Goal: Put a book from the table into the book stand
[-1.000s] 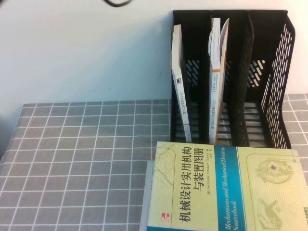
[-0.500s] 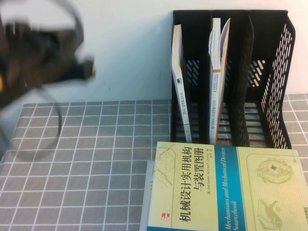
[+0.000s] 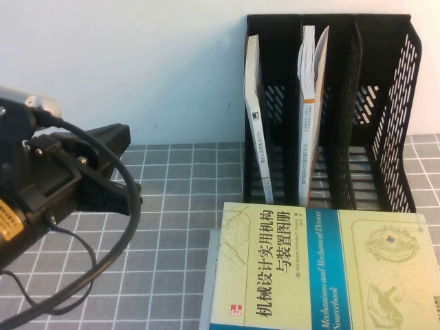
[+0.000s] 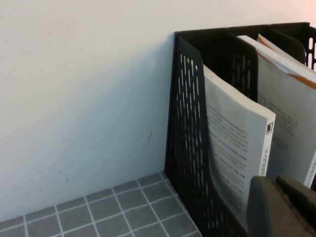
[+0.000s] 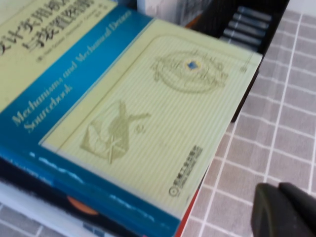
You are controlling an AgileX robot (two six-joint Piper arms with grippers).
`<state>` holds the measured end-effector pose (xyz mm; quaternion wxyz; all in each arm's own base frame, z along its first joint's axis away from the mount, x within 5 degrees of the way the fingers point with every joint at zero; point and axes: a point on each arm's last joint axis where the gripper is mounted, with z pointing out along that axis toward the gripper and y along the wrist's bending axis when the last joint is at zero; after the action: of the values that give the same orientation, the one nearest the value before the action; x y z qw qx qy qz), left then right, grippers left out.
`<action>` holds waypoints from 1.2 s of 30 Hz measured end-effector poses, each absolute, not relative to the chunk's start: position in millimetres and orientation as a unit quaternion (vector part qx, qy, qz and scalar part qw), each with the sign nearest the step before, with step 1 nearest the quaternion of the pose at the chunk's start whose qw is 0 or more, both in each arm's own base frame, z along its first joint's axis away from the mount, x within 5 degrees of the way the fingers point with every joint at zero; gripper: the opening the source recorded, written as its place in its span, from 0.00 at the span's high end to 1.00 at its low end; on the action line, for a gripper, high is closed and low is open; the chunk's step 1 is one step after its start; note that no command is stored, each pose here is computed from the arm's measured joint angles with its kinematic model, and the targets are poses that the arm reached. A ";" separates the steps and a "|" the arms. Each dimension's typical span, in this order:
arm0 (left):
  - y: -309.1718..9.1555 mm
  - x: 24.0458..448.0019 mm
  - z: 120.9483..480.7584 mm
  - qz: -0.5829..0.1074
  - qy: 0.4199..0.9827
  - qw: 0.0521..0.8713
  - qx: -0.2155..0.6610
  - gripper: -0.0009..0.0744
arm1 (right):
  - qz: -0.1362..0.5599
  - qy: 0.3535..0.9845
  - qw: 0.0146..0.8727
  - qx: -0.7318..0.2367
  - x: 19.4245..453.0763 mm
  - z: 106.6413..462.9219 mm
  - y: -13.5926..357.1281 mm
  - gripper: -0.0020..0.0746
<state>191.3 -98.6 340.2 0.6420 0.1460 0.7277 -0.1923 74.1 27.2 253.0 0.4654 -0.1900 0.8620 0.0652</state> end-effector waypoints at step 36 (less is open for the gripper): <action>0.6 88.4 294.8 -0.022 0.753 0.657 -0.030 0.99 | 0.069 0.879 0.430 -0.195 69.5 247.3 27.1 0.98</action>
<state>88.4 0.6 294.8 0.6571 -0.0303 0.7529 -0.0224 69.5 27.1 247.3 0.4301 -0.1951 0.8788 0.0688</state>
